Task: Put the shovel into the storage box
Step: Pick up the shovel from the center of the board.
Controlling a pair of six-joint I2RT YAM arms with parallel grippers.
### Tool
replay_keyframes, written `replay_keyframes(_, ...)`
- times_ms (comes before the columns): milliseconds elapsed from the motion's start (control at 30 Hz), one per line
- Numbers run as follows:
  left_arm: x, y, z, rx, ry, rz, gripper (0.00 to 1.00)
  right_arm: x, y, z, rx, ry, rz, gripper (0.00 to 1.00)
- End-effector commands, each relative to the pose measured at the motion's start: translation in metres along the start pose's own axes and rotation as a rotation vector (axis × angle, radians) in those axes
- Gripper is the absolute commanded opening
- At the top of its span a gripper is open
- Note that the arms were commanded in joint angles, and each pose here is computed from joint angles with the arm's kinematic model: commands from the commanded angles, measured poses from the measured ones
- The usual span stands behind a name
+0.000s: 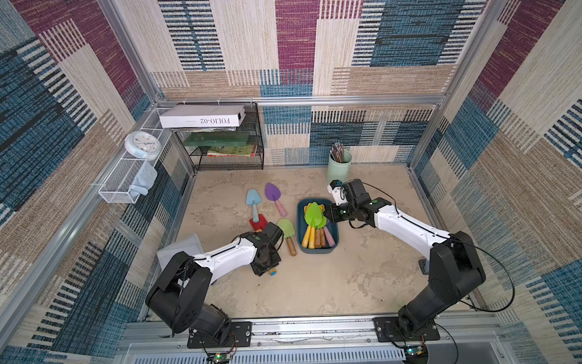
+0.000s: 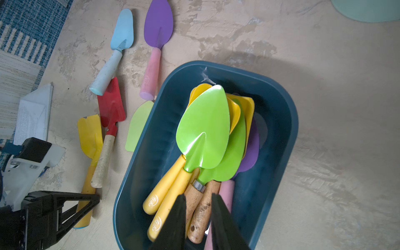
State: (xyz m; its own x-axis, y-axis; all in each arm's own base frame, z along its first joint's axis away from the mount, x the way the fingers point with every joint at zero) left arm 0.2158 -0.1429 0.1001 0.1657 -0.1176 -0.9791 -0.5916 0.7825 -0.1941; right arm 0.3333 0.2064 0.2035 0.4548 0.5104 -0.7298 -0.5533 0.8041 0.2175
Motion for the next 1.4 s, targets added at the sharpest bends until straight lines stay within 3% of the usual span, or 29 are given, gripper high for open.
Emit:
replay_keyframes(0, -0.001, 0.0, 0.0, -0.004, -0.002, 0.001, 0.16, 0.001, 0.001, 0.002, -0.012, -0.013, 0.011, 0.24)
replay_keyframes(167, -0.005, 0.0, 0.001, -0.004, -0.007, 0.006, 0.0, 0.0, 0.002, 0.003, -0.013, -0.018, 0.014, 0.24)
replay_keyframes(500, -0.043, 0.004, 0.003, 0.06, -0.058, -0.029, 0.0, 0.002, 0.006, 0.008, -0.018, -0.012, 0.072, 0.24)
replay_keyframes(633, -0.065, -0.001, 0.002, 0.127, -0.065, -0.101, 0.0, 0.005, 0.009, 0.009, -0.009, -0.021, 0.109, 0.24)
replay_keyframes(967, -0.121, -0.041, 0.002, 0.386, -0.087, -0.328, 0.0, -0.007, 0.025, 0.021, 0.022, -0.092, 0.257, 0.28)
replay_keyframes(1367, -0.113, -0.114, 0.005, 0.482, -0.028, -0.36, 0.0, -0.024, 0.039, 0.035, 0.059, -0.2, 0.243, 0.37)
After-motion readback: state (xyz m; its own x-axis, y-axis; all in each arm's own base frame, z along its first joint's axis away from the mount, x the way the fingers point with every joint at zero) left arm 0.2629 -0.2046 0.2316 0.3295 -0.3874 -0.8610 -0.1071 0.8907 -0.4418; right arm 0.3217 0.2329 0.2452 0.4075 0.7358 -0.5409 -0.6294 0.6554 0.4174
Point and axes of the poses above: each gripper's point midway between its finger pads, its own x axis out along the fingers, its own y axis along the line the jaws close on, z = x × y, the point moved 8 cm from there along -x, back along the fingers, and after that the axes turned 10 degrees about -x, right-handed, at the moved point
